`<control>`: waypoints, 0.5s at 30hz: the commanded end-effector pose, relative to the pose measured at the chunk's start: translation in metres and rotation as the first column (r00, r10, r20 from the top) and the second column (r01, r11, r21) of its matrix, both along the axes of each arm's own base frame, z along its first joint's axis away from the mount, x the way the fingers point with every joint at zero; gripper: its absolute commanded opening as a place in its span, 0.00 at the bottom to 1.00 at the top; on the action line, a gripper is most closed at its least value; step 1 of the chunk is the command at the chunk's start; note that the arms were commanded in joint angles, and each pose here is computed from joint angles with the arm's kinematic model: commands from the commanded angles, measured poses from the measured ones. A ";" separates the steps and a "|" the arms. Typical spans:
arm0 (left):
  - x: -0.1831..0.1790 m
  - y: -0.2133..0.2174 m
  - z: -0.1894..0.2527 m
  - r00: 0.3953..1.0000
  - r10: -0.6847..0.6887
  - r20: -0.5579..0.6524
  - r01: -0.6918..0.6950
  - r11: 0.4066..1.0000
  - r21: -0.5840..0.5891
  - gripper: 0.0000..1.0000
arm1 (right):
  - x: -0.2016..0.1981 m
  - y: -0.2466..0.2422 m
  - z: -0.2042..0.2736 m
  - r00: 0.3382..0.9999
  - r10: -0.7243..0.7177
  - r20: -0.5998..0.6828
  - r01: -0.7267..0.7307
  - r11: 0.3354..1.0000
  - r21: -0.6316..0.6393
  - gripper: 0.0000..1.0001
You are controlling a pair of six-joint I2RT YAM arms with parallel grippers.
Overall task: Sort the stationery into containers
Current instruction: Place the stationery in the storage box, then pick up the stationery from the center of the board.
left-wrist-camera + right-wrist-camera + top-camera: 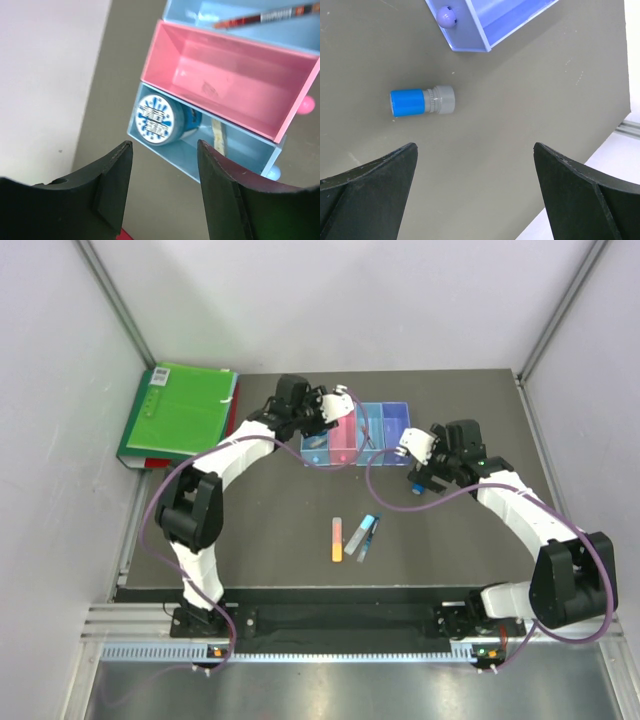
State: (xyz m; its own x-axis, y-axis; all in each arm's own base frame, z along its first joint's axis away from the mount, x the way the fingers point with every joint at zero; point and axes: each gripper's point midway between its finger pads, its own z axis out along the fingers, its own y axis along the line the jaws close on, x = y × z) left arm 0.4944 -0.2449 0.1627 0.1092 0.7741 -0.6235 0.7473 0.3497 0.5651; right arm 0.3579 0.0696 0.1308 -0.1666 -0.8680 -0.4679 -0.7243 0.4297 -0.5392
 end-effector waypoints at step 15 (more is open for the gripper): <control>-0.031 0.004 0.063 0.995 -0.005 0.104 0.015 0.996 -0.091 0.60 | -0.014 0.002 -0.030 0.987 0.060 -0.149 -0.058 0.998 0.016 1.00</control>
State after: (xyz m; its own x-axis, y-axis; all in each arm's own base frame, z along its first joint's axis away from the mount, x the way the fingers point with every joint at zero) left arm 0.4692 -0.2426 0.1899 0.1347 0.7414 -0.6574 0.7395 0.3664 0.5648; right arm 0.3253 0.0760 0.0943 -0.1247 -0.9065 -0.4034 -0.8644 0.2989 -0.4042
